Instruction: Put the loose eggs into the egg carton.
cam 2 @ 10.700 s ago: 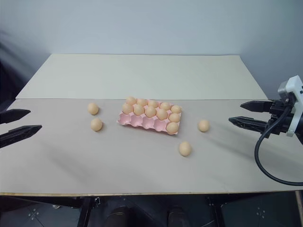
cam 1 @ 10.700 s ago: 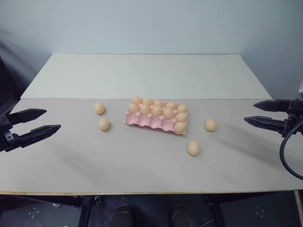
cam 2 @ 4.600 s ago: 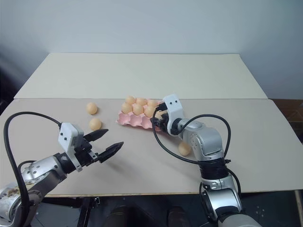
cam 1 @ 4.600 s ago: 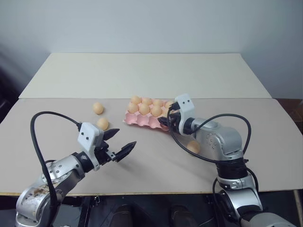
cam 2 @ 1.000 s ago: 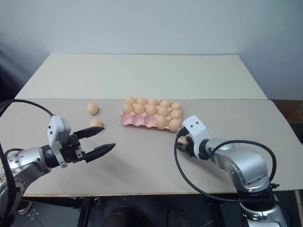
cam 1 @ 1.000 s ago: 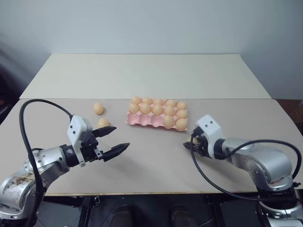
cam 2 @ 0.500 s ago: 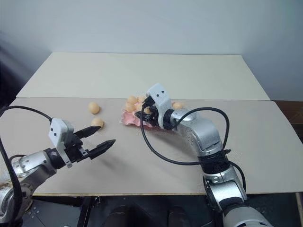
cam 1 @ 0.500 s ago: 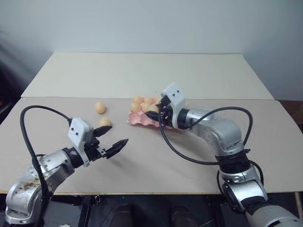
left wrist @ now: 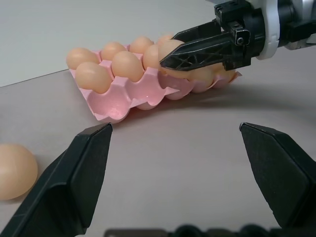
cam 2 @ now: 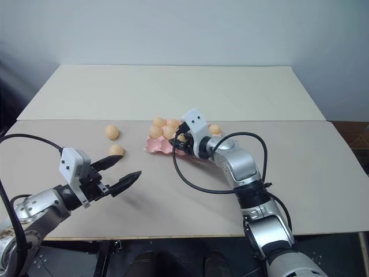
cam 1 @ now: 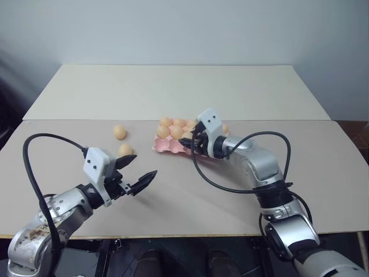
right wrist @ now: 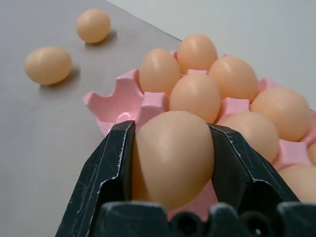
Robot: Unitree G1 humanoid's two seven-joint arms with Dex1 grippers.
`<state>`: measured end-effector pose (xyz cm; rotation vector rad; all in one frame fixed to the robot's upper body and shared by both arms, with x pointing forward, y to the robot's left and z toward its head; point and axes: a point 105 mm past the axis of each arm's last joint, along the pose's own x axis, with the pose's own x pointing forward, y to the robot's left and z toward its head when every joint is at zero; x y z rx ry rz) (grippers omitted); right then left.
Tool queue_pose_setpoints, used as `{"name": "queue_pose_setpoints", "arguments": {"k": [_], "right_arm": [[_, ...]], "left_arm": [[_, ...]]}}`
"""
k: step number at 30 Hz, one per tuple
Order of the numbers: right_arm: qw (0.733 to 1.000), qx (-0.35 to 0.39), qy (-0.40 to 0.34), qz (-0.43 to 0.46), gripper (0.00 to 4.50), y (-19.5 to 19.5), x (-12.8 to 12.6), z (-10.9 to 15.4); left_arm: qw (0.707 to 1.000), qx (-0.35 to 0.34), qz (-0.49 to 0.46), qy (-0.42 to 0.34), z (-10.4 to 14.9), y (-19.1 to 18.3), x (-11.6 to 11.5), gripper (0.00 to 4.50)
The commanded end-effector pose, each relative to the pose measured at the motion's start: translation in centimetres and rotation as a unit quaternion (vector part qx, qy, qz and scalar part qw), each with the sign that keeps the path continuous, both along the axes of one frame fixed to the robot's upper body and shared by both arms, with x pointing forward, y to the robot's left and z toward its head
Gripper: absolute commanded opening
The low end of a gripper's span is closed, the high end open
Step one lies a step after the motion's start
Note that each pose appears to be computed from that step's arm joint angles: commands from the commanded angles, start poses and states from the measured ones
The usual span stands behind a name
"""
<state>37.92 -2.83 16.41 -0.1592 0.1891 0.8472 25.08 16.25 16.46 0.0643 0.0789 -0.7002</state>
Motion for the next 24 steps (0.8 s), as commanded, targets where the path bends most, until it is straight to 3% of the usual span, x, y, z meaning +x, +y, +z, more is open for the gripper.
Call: {"name": "queue_pose_setpoints", "arguments": {"k": [1, 5, 13, 17, 24], "right_arm": [[0.999, 0.006, -0.031, 0.009, 1.99, 0.5, 0.2, 1.7], [1.000, 0.006, -0.026, -0.001, 1.99, 0.2, 0.6, 1.4], [0.999, 0.001, -0.033, -0.010, 4.49, 0.1, 0.9, 1.5], [0.999, 0.002, -0.048, 0.012, 4.49, 0.0, 0.1, 2.6], [0.989, 0.019, -0.096, 0.109, 4.49, 0.0, -3.7, 7.8]], "left_arm": [[1.000, -0.003, -0.012, -0.027, 1.3, -0.6, -0.5, 4.50], [1.000, -0.003, -0.011, -0.027, 1.4, -0.5, -0.5, 4.50], [1.000, -0.003, -0.008, -0.029, 1.5, -0.3, -0.4, 4.50], [0.999, -0.012, 0.001, -0.034, 1.9, 0.1, -0.4, 4.50], [0.993, -0.075, 0.077, -0.039, 4.5, 3.8, 0.0, 4.50]]}}
